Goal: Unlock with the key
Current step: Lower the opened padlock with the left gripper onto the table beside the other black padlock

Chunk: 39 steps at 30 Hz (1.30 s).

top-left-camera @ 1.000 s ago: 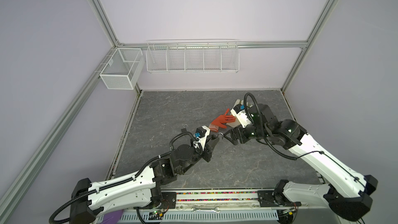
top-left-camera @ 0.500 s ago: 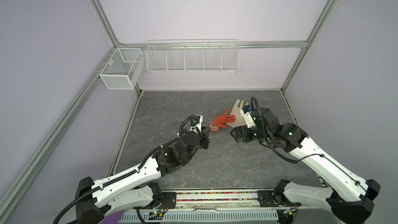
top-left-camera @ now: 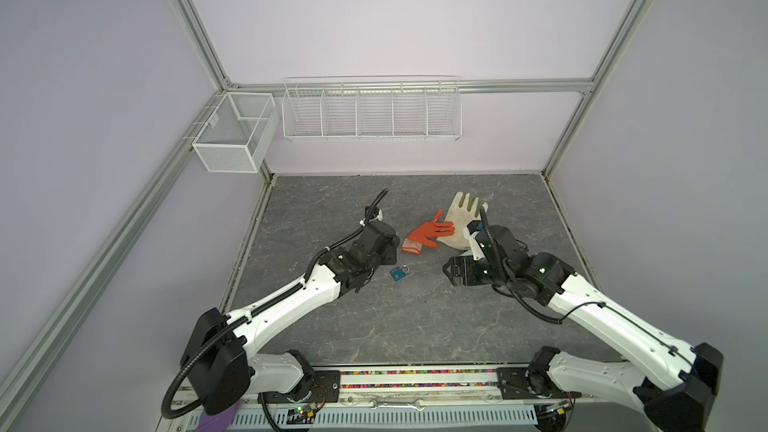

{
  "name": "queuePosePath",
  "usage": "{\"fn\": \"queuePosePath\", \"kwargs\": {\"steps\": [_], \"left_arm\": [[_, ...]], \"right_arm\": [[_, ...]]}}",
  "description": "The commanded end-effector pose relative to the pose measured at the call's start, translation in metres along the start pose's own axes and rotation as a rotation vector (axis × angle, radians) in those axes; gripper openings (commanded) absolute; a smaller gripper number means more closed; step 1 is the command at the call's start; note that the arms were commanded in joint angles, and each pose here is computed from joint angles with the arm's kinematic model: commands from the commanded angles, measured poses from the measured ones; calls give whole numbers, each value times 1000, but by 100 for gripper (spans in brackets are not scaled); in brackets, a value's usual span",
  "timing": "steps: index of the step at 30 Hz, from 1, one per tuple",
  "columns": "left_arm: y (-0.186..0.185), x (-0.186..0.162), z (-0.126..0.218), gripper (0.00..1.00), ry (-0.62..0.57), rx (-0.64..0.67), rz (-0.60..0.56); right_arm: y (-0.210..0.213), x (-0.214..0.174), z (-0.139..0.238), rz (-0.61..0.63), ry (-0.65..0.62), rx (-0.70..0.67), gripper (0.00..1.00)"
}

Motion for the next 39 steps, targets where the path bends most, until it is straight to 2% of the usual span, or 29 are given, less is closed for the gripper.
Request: {"fn": "queuePosePath", "kwargs": {"steps": [1, 6, 11, 20, 29, 39], "left_arm": [[-5, 6, -14, 0, 48, -13, 51], [3, -4, -48, 0, 145, 72, 62], [9, -13, -81, 0, 269, 90, 73], [33, -25, -122, 0, 405, 146, 115], [46, -36, -141, 0, 457, 201, 133], [51, -44, -144, 0, 493, 242, 127]], "right_arm": [[4, -1, -6, -56, -15, 73, 88], [1, -8, -17, -59, 9, 80, 89], [-8, -15, -29, -88, 29, 41, 89], [-10, -16, -39, -110, 36, 34, 88], [-7, -14, -46, -105, 60, 19, 89], [-10, -17, -50, -108, 71, -2, 89]]}}
Point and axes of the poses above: each gripper's point midway between its finger pads, its own z axis back along the fingers, its own y axis along the line the jaws close on, x = y × z, the point moved 6 cm from there along z, back along the fingers, and after that the axes turned 9 degrees about -z, right-handed, at the moved point
